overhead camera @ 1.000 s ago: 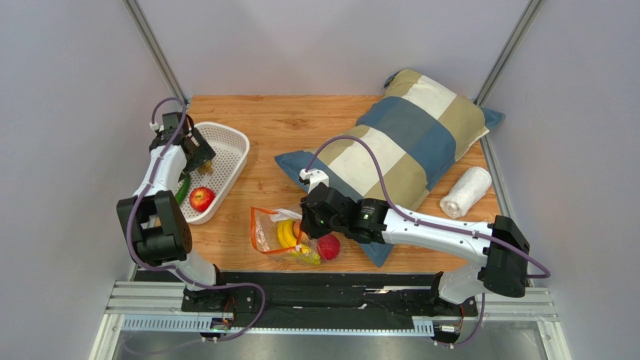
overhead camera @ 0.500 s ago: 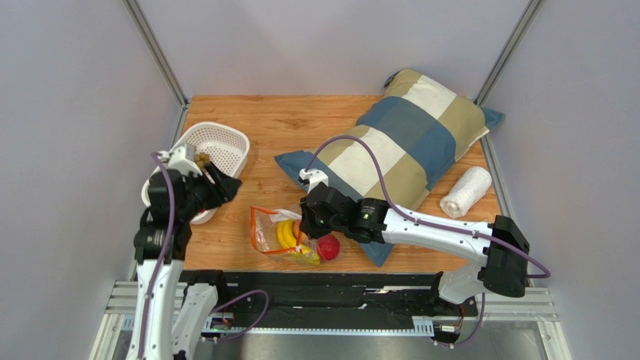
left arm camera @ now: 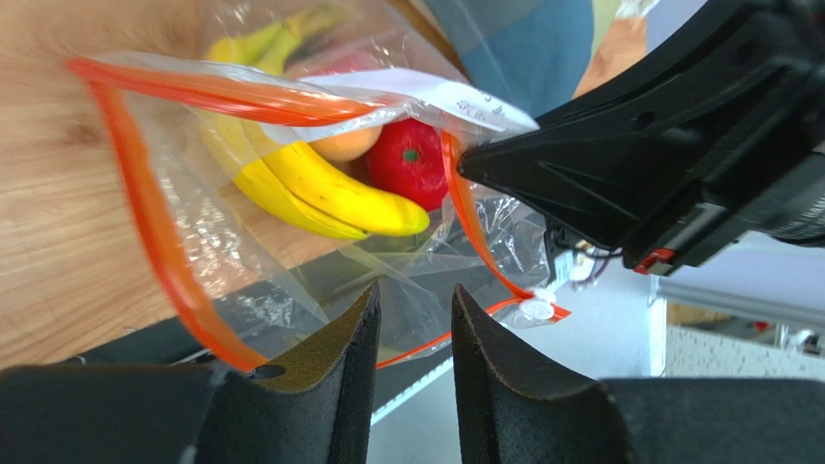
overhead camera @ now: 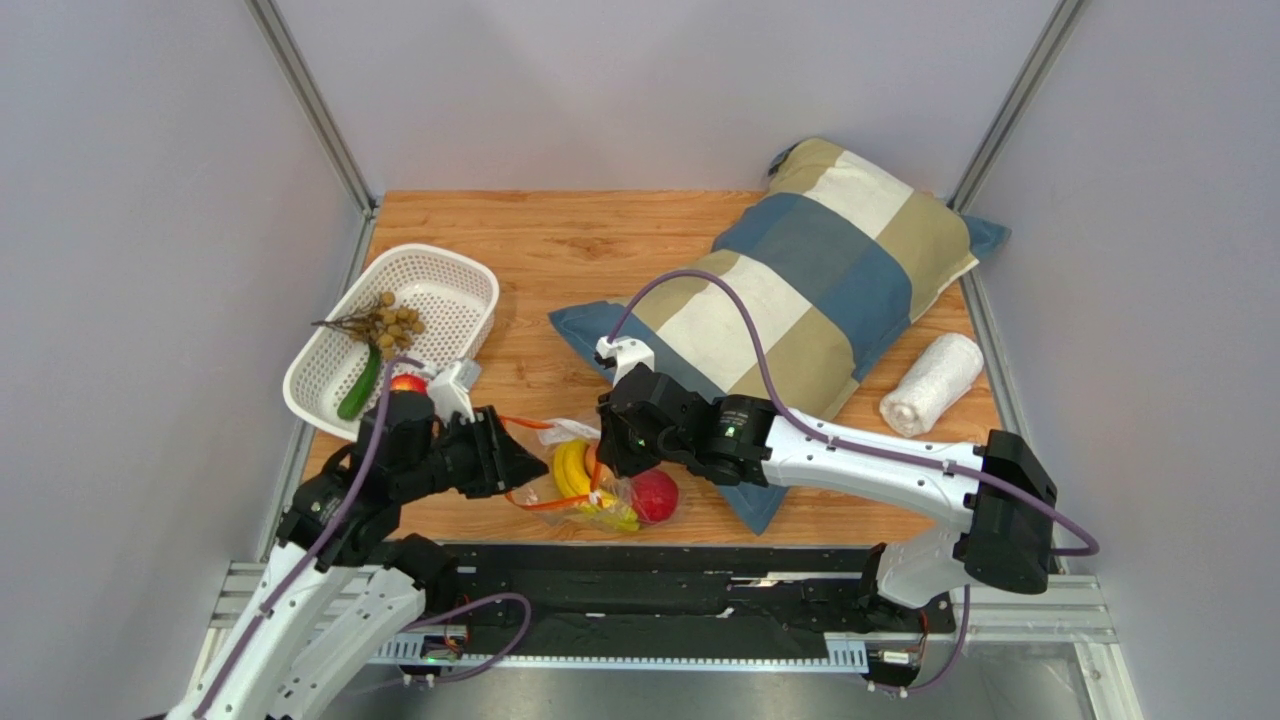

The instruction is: Open the zip-top bag and remove the fake food

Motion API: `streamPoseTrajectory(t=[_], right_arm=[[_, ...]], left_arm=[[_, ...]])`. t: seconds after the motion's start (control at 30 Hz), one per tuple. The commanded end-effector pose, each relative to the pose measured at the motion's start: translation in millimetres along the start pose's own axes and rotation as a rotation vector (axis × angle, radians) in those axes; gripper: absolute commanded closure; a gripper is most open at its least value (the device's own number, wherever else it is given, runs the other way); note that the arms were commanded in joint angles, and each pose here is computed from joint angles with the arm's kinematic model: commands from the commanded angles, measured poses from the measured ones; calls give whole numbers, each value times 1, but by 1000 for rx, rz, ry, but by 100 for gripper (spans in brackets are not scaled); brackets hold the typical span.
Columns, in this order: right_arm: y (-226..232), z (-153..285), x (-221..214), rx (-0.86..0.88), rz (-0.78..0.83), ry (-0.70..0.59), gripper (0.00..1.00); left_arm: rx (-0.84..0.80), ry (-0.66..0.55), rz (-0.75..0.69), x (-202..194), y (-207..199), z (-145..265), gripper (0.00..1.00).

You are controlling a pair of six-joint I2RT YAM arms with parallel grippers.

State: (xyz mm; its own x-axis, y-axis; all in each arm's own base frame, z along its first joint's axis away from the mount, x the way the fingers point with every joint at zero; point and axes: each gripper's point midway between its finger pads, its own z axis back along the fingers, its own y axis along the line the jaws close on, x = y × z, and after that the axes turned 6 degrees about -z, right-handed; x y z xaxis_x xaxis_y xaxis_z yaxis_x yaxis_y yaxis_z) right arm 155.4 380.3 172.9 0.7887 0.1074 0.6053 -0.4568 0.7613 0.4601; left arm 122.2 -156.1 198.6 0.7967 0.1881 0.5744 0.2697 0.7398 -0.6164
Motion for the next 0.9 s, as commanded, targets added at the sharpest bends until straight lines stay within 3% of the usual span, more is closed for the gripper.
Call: streamPoseTrajectory(t=[0.0,0.3,0.47,0.6,0.7,0.87], right_arm=[[23,4,22,61,-13,-61,100],[25,7,24,60,-11,-69,100],[26,9,24,72,-14,-77,100],[23,9,21,71,-17,-73,100],[22,10,20,74,-17,-77,100],[19,6,13,69,-22,-65,100]], left_arm=[[43,76,17,-8,0,-27,62],[176,113,34,5,22,-84,61],[303,197,38,-12,53,-110,45],[364,209,26,-19,66,-116,41],[390,202,25,-21,71,-117,27],[340,238,61,-34,68,-134,25]])
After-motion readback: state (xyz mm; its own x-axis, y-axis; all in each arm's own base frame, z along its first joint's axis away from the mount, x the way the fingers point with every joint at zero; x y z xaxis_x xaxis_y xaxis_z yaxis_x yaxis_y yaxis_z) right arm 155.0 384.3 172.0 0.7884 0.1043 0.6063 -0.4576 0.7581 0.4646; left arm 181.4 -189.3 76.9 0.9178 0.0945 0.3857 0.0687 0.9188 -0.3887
